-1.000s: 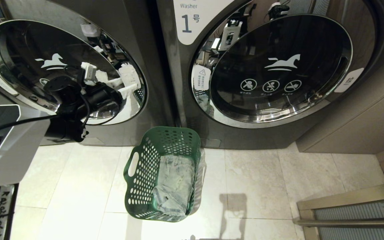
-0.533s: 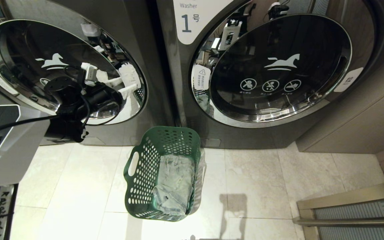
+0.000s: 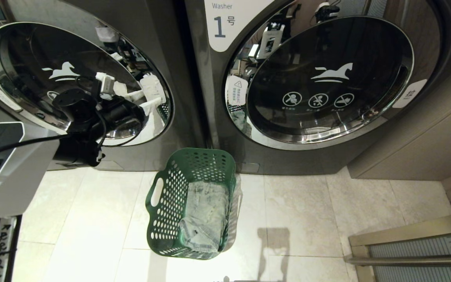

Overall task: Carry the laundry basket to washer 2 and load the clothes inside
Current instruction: Open the lid of the washing machine

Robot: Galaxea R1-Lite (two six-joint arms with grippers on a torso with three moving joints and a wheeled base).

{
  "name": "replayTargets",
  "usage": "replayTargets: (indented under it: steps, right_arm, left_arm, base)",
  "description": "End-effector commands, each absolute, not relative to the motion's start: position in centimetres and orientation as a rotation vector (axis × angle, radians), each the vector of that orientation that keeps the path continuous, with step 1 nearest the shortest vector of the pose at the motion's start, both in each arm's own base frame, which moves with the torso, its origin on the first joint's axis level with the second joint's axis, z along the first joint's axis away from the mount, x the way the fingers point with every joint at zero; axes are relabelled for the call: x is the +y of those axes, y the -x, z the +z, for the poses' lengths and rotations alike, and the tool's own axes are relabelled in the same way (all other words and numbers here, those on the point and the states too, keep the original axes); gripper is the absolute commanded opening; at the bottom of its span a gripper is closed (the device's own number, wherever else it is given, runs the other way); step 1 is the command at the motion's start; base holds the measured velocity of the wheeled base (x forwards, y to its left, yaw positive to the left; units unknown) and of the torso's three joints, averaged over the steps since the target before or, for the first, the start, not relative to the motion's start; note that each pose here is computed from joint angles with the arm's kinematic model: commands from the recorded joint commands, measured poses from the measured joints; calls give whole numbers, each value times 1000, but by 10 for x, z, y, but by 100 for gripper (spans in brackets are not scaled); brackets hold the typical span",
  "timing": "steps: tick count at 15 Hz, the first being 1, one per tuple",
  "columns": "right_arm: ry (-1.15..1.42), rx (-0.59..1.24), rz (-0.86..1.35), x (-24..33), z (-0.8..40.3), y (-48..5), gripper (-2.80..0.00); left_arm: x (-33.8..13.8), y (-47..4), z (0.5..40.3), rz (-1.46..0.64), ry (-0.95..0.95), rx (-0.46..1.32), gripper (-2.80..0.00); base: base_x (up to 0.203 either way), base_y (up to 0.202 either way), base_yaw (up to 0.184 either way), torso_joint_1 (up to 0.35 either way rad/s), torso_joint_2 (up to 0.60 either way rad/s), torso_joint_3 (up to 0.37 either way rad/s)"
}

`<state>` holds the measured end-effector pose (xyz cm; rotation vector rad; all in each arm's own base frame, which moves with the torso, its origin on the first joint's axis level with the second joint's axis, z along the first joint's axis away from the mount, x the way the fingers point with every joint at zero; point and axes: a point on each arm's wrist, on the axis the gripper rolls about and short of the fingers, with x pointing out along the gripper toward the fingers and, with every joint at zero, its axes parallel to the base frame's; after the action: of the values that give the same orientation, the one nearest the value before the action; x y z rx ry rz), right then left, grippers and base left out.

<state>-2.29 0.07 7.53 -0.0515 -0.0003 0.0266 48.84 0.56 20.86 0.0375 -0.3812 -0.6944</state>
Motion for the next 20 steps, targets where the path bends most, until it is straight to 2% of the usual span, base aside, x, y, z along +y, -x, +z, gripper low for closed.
replayTargets:
  steps: [1, 6, 20]
  right_arm:
    - [52, 1, 28, 1, 75, 23, -280]
    - [52, 1, 28, 1, 75, 23, -280]
    - [52, 1, 28, 1, 75, 23, -280]
  left_arm:
    - [4, -485, 213, -721, -46, -389, 0]
    - [4, -478, 195, -714, -71, -340, 0]
    - [2, -483, 205, -727, -75, -407, 0]
  base:
    - [0, 0, 0, 0, 0, 0]
    - [0, 0, 0, 0, 0, 0]
    - [0, 0, 0, 0, 0, 0]
